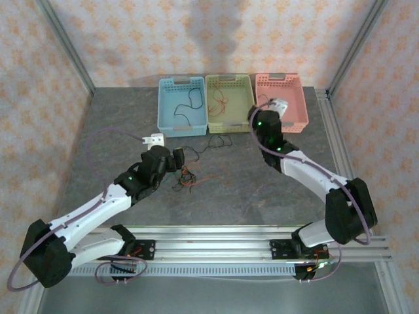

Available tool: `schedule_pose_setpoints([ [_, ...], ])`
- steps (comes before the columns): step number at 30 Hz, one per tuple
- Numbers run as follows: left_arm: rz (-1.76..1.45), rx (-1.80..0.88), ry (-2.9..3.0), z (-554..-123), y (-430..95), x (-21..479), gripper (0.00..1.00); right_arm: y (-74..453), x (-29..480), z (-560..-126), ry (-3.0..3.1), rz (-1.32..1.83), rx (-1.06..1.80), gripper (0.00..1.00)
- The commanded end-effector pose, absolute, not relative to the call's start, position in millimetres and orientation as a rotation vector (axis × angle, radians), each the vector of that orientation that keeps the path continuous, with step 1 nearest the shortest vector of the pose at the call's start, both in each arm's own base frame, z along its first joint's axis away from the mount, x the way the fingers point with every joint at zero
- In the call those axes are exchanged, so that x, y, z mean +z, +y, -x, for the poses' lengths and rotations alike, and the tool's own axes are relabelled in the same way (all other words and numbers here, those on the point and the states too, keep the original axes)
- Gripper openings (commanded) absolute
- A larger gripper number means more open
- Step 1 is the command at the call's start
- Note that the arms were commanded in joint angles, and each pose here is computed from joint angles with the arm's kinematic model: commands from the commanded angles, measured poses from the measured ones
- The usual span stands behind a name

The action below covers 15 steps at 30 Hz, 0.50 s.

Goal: Untangle the cables

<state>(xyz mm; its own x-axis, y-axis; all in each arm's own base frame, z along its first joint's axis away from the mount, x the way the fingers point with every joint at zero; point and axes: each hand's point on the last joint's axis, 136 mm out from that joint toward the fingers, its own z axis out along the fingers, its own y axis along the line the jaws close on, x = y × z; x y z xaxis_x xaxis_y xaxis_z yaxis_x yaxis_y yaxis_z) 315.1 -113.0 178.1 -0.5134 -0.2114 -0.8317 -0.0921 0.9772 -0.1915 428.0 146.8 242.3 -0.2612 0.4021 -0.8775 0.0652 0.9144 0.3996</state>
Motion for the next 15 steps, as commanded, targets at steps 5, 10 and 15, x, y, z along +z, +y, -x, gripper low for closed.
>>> schedule_pose_setpoints([
  [5,0.308,-0.202,2.173,-324.9,-105.5,162.3,0.86,307.6,167.5,-341.3,2.1,0.261,0.888,0.46],
  [10,0.319,-0.209,2.168,-325.3,-102.2,162.2,0.85,354.8,143.0,-294.5,2.037,0.731,0.825,0.58],
  [15,0.302,-0.232,2.159,-325.0,-104.4,165.2,0.85,371.4,130.0,-275.2,1.972,0.941,0.863,0.67],
])
